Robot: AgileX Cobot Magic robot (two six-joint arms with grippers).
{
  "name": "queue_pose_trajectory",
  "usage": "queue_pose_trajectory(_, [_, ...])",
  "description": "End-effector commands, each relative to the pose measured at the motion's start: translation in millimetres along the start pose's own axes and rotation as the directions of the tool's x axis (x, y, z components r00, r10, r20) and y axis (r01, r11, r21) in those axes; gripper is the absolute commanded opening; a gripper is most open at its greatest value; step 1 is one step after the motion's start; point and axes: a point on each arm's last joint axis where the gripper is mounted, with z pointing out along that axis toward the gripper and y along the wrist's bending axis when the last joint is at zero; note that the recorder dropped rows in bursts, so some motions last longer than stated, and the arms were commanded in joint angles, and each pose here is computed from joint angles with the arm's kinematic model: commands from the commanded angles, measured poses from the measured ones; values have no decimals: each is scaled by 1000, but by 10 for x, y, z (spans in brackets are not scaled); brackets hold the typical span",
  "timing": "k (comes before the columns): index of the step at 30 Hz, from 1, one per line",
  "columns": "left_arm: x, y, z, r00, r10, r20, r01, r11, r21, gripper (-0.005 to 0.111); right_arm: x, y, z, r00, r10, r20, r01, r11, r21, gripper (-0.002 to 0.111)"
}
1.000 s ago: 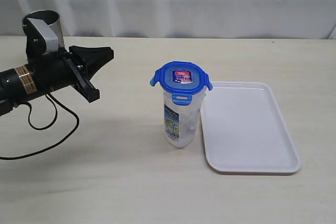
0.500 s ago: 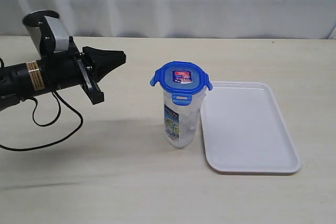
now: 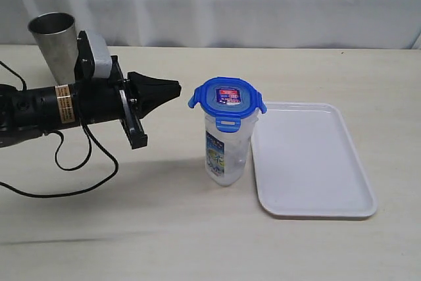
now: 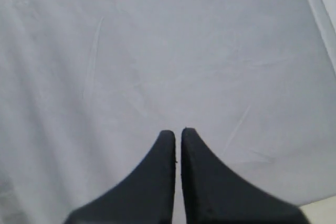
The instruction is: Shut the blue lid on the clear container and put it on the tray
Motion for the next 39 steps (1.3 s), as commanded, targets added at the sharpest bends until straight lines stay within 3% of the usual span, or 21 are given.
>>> queue_pose_trajectory(1, [-8,-44,57,1000,13,-5,-13,1000,19,0,-61,93,237,994,-18,-104,15,999,-29,4])
queue_pose_trajectory(8, [-9,-16,63,1000,21,-6,-21,1000,-17,0,134,185,852,908,-148,-391,106,986,-128,4])
queue_pose_trajectory(11, [-16,31,61,1000,19,0,-19,997,-68,0,293,199,1062,872,-199,-446,119,972,-202,4])
queue_pose_trajectory(21, [-11,176,77,999,16,-52,-25,985,-173,0,873,39,1956,708,-329,-625,185,940,-286,4])
queue_pose_trajectory(26, [60,184,87,998,9,-67,-21,983,-180,0,1020,143,2178,605,-517,-606,125,813,-569,4])
queue_pose_trajectory(28, [130,187,99,997,-9,-73,-5,983,-183,0,959,168,2246,623,-553,-554,44,732,-680,4])
queue_pose_trajectory(31, [219,221,150,996,1,-87,-16,986,-168,0,771,47,2238,695,-515,-502,-187,545,-818,4])
queue_pose_trajectory(35, [154,223,201,997,50,-64,-57,993,-108,0,947,-136,2141,642,-561,-523,-211,526,-824,4])
queue_pose_trajectory(39, [126,195,220,998,45,-38,-48,995,-87,0,1075,-47,2081,625,-552,-552,-273,509,-817,4])
